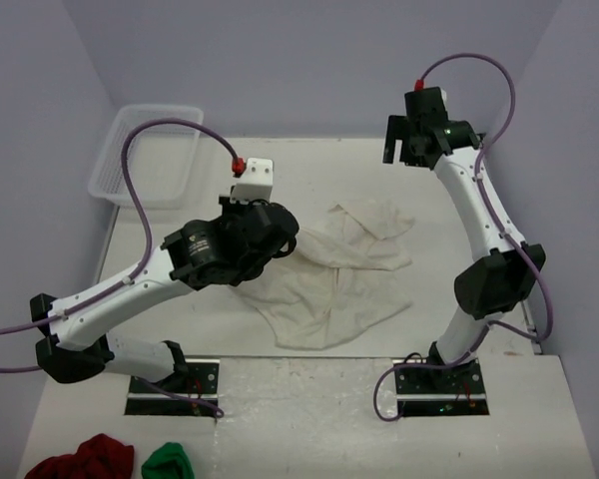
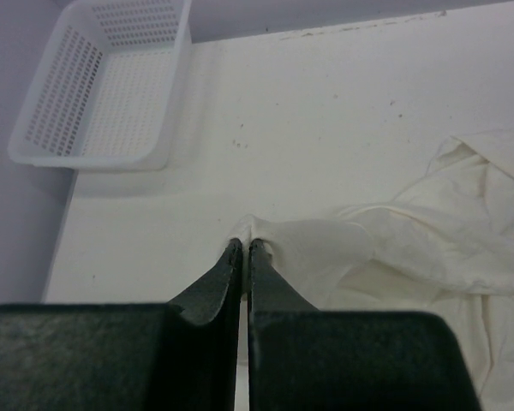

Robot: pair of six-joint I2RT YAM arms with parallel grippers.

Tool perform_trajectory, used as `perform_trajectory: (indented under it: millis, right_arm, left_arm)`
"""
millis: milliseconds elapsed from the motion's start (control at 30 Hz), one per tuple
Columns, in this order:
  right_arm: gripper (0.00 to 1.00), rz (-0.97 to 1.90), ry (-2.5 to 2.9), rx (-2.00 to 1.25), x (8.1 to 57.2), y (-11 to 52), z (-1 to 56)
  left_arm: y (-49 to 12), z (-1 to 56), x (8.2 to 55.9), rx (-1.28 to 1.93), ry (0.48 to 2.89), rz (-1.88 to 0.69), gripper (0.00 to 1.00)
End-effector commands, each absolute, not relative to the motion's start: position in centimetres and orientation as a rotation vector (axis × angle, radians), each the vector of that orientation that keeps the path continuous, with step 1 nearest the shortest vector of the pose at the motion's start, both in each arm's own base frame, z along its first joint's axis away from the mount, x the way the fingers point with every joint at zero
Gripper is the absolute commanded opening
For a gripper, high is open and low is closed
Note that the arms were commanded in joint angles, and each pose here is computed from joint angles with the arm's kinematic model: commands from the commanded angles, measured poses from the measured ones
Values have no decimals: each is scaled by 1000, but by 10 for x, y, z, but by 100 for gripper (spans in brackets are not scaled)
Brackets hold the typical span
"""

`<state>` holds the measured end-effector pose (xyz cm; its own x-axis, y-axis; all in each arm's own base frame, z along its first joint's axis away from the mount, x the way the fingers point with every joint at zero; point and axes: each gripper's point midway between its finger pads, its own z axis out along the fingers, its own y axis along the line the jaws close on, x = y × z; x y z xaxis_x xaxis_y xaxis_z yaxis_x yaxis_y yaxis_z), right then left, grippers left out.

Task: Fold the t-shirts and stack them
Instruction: Flatten out the tshirt

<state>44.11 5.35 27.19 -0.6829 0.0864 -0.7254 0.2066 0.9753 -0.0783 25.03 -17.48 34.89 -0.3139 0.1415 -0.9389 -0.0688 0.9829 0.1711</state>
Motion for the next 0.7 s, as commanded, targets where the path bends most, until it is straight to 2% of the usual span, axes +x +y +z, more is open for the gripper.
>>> perform_trajectory:
  millis: [0, 67, 100, 133, 167, 200, 233, 267, 300, 433, 667]
  right_arm:
    - [99, -138, 2375, 215, 419, 56, 250]
    - [99, -26, 2320, 247, 406, 64, 249]
    - [94, -58, 2397, 261, 386, 59, 209]
    - [88, -34, 2365, 299, 384, 60, 204]
    - [77, -19, 2347, 318, 375, 58, 202]
    - [66, -19, 2403, 323, 360, 58, 174]
    - [50, 10, 2400, 329, 359, 61, 169]
    - [45, 14, 2432, 334, 350, 61, 156]
    - [45, 23, 2448, 336, 346, 63, 149]
    - [57, 73, 2513, 364, 329, 69, 118]
    - [54, 44, 2614, 448, 317, 61, 74]
  left_arm:
    - [-174, 335, 253, 18, 1882, 236, 0]
    - [-178, 326, 252, 37, 1900, 230, 0]
    - [-179, 324, 252, 45, 1905, 227, 0]
    - [-182, 323, 253, 44, 1904, 218, 0]
    - [-184, 317, 253, 66, 1915, 220, 0]
    - [-185, 315, 253, 75, 1917, 220, 0]
    - [-188, 310, 254, 82, 1921, 214, 0]
    - [-189, 308, 254, 93, 1922, 218, 0]
    - [-192, 308, 255, 92, 1921, 208, 0]
    - [-194, 300, 254, 113, 1940, 200, 0]
    - [-187, 300, 249, 109, 1936, 188, 0]
